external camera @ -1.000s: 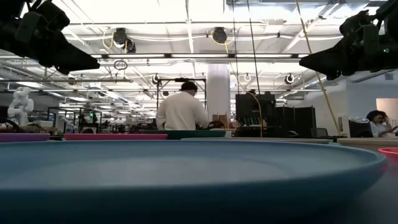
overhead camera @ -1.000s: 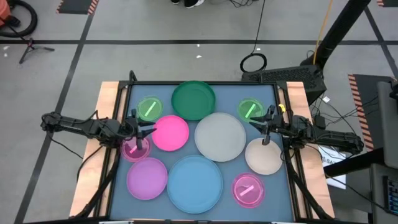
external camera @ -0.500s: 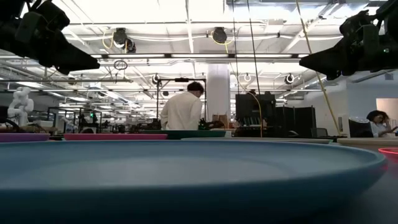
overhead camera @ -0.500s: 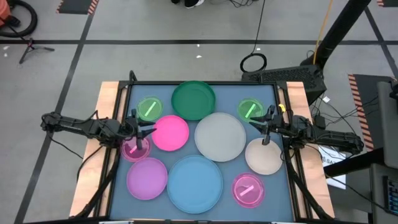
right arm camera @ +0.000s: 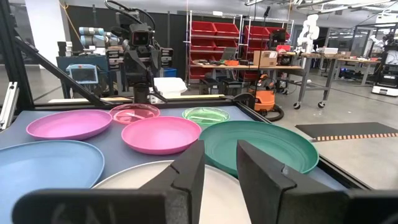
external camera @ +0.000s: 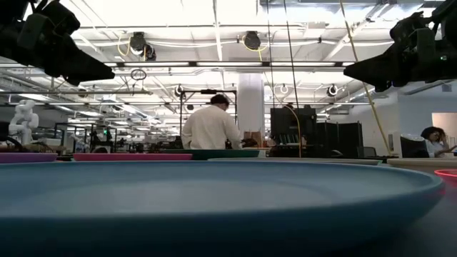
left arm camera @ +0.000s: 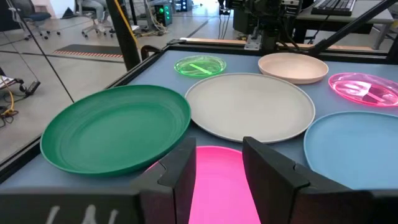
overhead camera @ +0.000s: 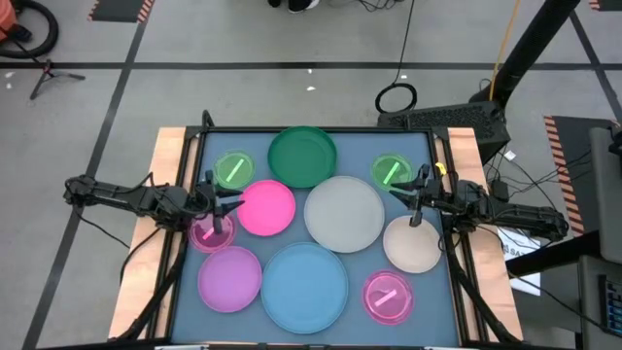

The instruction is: Stack plastic plates

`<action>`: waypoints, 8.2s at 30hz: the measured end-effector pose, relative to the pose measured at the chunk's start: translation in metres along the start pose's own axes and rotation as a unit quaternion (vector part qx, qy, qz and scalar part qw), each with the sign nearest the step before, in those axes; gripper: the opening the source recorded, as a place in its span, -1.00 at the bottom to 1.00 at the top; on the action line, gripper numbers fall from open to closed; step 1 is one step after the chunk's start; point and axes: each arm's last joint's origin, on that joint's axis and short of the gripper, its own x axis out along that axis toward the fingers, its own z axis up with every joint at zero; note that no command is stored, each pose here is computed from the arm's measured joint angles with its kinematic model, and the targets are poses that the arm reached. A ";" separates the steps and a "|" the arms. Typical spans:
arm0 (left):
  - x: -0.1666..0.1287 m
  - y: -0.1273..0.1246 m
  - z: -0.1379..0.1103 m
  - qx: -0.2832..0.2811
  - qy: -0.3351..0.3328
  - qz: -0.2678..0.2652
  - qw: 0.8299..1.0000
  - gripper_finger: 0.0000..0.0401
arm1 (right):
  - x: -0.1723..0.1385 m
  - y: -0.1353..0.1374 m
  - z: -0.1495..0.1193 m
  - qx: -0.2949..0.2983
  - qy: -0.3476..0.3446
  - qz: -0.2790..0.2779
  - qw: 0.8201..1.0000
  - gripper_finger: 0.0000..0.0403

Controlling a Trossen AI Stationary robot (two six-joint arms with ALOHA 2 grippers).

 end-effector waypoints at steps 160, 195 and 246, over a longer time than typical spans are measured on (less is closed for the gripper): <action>-0.030 0.009 0.073 -0.080 -0.382 0.025 0.920 -0.31 | 0.320 0.170 0.010 -0.090 0.482 0.139 0.860 0.00; -0.030 0.009 0.073 -0.071 -0.382 0.029 0.921 -0.31 | 0.326 0.164 -0.023 -0.067 0.531 0.143 0.833 -0.80; -0.030 0.009 0.073 -0.079 -0.381 0.025 0.921 -0.31 | 0.266 -0.054 0.102 0.107 0.509 0.218 0.826 -1.00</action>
